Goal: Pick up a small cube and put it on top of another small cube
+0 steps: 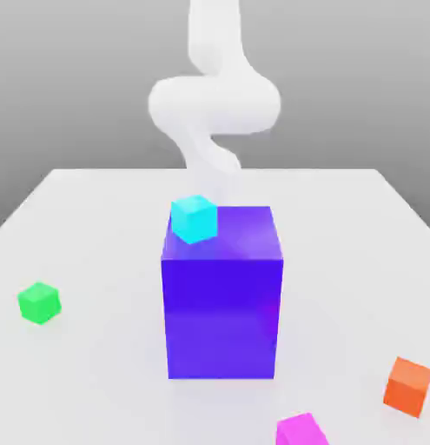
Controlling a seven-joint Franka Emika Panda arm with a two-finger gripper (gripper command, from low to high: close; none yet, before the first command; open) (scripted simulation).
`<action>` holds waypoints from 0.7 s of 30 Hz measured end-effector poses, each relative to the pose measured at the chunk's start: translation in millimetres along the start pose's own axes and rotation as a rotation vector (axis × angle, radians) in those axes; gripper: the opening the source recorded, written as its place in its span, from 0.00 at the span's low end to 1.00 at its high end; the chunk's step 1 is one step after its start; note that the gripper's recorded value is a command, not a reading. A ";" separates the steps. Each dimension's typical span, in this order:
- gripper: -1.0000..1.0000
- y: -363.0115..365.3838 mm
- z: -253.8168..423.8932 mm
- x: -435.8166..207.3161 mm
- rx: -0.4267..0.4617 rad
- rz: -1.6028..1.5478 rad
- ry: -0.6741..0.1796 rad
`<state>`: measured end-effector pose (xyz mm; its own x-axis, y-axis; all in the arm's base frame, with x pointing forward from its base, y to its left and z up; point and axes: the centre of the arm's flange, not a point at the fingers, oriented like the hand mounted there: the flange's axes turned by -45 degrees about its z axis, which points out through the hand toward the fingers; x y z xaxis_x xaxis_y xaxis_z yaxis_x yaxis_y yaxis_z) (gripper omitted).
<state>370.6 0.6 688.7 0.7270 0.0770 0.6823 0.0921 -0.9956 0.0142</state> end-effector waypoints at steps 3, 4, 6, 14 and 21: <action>0.50 -1.5 41.8 1.1 0.066 -0.113 -0.056; 0.50 -2.6 55.3 0.8 0.087 -0.150 -0.072; 0.50 -5.7 82.3 -0.9 0.128 -0.222 -0.104; 0.50 -27.0 187.6 -21.4 0.280 -0.510 -0.212; 0.50 -52.0 272.1 -56.4 0.398 -0.765 -0.291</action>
<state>510.0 62.4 450.6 0.5087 0.7732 0.3785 0.8089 -0.5798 0.0972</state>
